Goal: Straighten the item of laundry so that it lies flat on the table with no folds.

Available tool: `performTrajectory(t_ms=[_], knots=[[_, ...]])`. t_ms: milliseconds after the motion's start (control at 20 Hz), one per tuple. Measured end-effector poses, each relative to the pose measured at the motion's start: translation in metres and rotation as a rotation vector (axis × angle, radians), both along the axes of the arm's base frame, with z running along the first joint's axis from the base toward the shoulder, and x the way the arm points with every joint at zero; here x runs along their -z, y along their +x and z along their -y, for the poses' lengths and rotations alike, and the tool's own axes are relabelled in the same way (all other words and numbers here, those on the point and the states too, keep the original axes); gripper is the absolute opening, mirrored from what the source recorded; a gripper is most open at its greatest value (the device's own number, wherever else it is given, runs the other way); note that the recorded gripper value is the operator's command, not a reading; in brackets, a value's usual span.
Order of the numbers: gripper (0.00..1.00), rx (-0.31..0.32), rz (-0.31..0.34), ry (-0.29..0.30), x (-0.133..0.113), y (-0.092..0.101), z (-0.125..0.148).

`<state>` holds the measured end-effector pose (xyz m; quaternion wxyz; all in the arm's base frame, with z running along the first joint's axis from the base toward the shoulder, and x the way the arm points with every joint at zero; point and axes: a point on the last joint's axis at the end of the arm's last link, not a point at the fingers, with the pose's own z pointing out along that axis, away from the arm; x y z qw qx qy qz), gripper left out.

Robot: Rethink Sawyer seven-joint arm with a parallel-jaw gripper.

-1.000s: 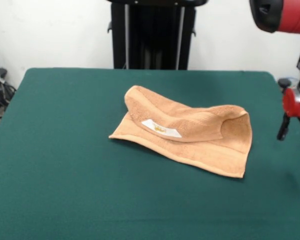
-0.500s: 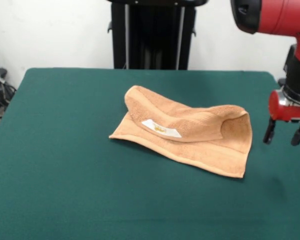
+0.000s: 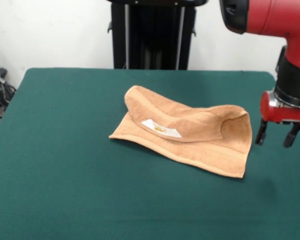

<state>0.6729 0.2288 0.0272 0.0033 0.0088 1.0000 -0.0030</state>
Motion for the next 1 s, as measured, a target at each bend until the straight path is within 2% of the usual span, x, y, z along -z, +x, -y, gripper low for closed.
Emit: performTrajectory(t_ms=[400, 1000], knots=[[1.00, -0.007, -0.013, -0.022, 0.000, -0.007, 0.018], [1.00, 0.015, -0.043, -0.048, 0.005, -0.015, 0.058]])
